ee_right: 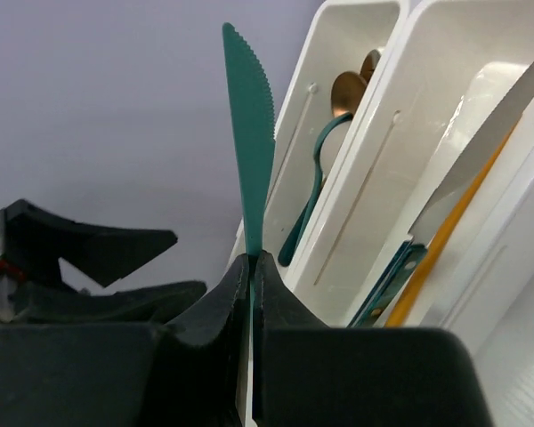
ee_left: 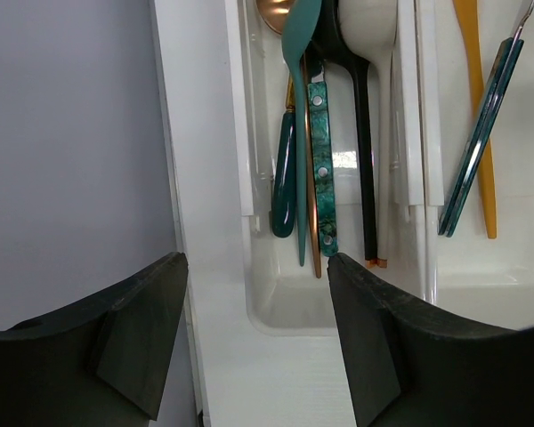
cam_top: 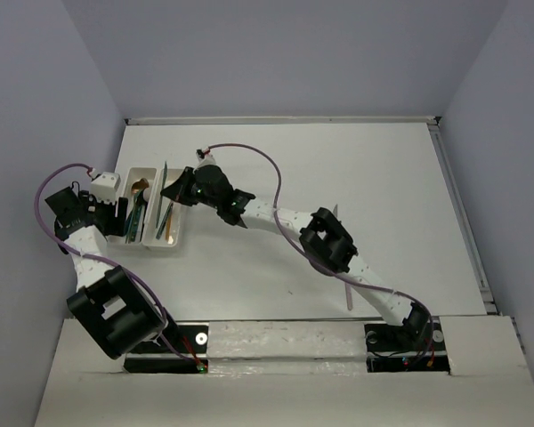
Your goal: Sort the eating utensils into containers
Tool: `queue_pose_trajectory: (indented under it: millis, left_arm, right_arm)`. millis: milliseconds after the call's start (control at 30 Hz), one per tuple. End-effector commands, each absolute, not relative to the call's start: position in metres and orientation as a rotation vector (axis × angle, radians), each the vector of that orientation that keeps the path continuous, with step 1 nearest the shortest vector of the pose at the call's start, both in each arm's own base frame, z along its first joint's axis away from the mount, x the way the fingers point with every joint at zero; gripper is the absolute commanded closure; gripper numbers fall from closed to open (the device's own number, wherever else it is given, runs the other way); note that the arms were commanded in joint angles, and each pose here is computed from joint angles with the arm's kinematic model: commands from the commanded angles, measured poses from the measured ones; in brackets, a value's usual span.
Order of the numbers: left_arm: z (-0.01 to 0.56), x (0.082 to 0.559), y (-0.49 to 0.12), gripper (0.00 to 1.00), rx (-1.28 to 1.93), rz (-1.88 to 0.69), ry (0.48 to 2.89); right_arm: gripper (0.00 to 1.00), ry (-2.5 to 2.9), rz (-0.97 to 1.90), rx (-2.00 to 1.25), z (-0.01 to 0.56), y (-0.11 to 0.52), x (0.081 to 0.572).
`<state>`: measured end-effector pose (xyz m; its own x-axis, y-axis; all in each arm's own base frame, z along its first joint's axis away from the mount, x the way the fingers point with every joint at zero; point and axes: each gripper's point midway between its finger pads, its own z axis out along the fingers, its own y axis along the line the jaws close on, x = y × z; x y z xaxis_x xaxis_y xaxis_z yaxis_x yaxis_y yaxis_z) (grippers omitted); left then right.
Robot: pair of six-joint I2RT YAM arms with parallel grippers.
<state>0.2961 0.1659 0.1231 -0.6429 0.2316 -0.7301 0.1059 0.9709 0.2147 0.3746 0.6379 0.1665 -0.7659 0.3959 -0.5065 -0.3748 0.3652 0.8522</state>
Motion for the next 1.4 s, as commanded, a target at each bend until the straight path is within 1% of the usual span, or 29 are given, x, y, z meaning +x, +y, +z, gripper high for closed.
queue_pose_trajectory:
  millis: [0,167,300,333,367,467,533,567,633,667,833,867,900,967,1000,1133,1167,1200,1300,1333,1367]
  left_arm:
    - [0.131,0.298,0.166,0.24,0.262,0.217,2.238]
    - [0.139,0.300,0.162,0.24,0.276,0.200,2.217]
    - [0.157,0.306,0.156,0.23,0.274,0.171,2.173]
    - [0.157,0.306,0.153,0.23,0.274,0.156,2.172]
    - [0.161,0.308,0.150,0.23,0.278,0.139,2.164]
    - [0.169,0.313,0.139,0.23,0.288,0.099,2.148]
    - [0.172,0.316,0.131,0.23,0.299,0.084,2.141]
    - [0.174,0.319,0.121,0.23,0.318,0.064,2.138]
    - [0.176,0.323,0.109,0.23,0.349,0.058,2.131]
    - [0.175,0.327,0.097,0.23,0.387,0.047,2.129]
    - [0.168,0.343,0.070,0.23,0.415,0.024,2.142]
    - [0.168,0.347,0.068,0.23,0.417,0.026,2.142]
    - [0.164,0.351,0.057,0.23,0.428,-0.001,2.150]
    - [0.164,0.357,0.050,0.23,0.441,-0.007,2.150]
    - [0.158,0.361,0.040,0.23,0.462,-0.023,2.162]
    - [0.153,0.377,0.029,0.23,0.474,0.006,2.174]
    - [0.149,0.382,0.028,0.23,0.471,0.009,2.182]
    - [0.152,0.385,0.028,0.23,0.471,0.022,2.173]
    - [0.138,0.398,0.028,0.25,0.458,0.051,2.201]
    - [0.138,0.402,0.028,0.25,0.453,0.059,2.202]
    - [0.135,0.406,0.026,0.26,0.453,0.072,2.203]
  right_arm:
    - [1.00,1.914,1.462,0.116,0.176,0.650,0.384]
    - [1.00,1.949,1.351,0.154,0.149,0.642,0.388]
    - [1.00,1.934,1.321,0.122,0.157,0.640,0.383]
    - [0.96,1.931,1.318,0.119,0.159,0.640,0.383]
    - [0.85,1.930,1.308,0.111,0.158,0.639,0.384]
    - [0.70,1.924,1.313,0.071,0.164,0.641,0.375]
    - [0.66,1.938,1.297,0.064,0.160,0.638,0.374]
    - [0.64,1.921,1.293,0.061,0.171,0.635,0.374]
    - [0.63,1.918,1.269,0.050,0.172,0.629,0.373]
    - [0.62,1.891,1.275,0.047,0.189,0.626,0.372]
    - [0.60,1.818,1.224,-0.037,0.229,0.609,0.368]
    - [0.60,1.817,1.186,-0.062,0.227,0.603,0.368]
    - [0.60,1.784,1.185,-0.059,0.251,0.594,0.366]
    - [0.60,1.765,1.138,-0.066,0.263,0.580,0.365]
    - [0.60,1.759,1.100,-0.045,0.270,0.563,0.367]
    - [0.60,1.787,1.030,-0.016,0.270,0.510,0.378]
    - [0.60,1.839,0.996,-0.021,0.247,0.497,0.376]
    - [0.60,1.811,1.009,-0.006,0.264,0.490,0.378]
    - [0.60,1.846,0.943,0.020,0.249,0.454,0.373]
    - [0.60,1.879,0.904,0.015,0.230,0.444,0.368]
    - [0.60,1.864,0.888,0.025,0.237,0.431,0.369]
